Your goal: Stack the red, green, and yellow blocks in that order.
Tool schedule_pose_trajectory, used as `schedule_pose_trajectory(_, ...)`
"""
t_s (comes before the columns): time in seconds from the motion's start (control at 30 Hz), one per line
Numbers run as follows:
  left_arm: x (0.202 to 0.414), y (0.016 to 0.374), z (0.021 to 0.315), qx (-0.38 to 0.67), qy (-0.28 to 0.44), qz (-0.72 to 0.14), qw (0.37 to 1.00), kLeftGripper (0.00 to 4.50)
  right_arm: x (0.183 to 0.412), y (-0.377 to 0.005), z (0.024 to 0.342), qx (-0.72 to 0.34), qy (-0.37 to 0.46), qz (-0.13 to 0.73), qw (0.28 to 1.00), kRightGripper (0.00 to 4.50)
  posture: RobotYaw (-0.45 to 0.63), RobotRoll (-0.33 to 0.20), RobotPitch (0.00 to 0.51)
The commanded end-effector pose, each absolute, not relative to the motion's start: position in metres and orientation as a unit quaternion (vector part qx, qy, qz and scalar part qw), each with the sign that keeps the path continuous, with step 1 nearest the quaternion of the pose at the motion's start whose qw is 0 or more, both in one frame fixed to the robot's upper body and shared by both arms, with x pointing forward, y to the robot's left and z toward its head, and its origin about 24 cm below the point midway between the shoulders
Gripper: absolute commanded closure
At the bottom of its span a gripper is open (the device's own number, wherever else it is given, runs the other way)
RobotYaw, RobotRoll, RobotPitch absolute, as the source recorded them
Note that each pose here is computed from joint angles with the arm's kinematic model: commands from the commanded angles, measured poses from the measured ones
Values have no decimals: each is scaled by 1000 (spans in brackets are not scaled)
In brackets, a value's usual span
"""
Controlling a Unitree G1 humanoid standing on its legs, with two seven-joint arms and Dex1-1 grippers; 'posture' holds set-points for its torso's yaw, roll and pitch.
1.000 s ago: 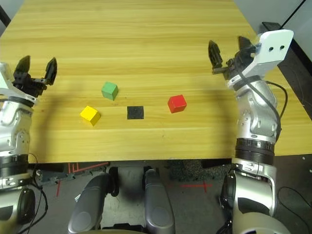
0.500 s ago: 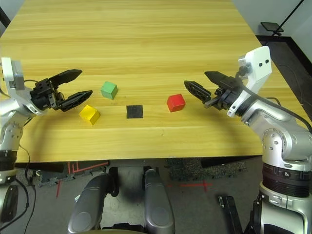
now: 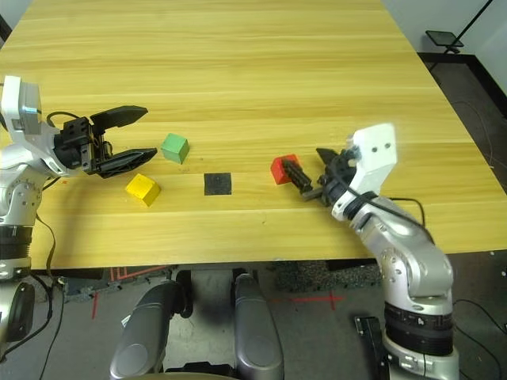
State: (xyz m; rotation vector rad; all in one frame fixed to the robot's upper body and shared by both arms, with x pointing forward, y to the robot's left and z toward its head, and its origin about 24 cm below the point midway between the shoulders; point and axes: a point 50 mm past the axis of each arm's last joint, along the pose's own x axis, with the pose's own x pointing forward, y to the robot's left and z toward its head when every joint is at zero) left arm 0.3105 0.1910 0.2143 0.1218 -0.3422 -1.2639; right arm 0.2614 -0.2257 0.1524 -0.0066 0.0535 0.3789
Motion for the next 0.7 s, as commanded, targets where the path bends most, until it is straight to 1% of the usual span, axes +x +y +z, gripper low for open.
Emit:
schedule_pose_trajectory(0.03,310,189,208,57,-151,-588,793,18,257,-219,148,-2,25,198,980,0,157,-8,318)
schedule_pose_trajectory(0.2,309,188,207,54,-152,-588,793,18,258,-217,145,-1,26,197,980,0,166,-7,316)
schedule_pose_trajectory(0.6,306,188,207,52,-153,-582,797,18,268,-204,135,3,31,205,978,0,195,6,325)
schedule_pose_trajectory(0.63,306,187,207,51,-153,-581,798,0,269,-202,135,1,31,209,977,384,196,7,326)
schedule_pose_trajectory(0.67,306,187,207,51,-153,-581,798,0,269,-200,134,-2,31,212,977,586,199,8,327)
schedule_pose_trajectory(0.7,305,187,207,51,-153,-581,798,0,269,-199,134,-5,30,214,976,922,199,7,327)
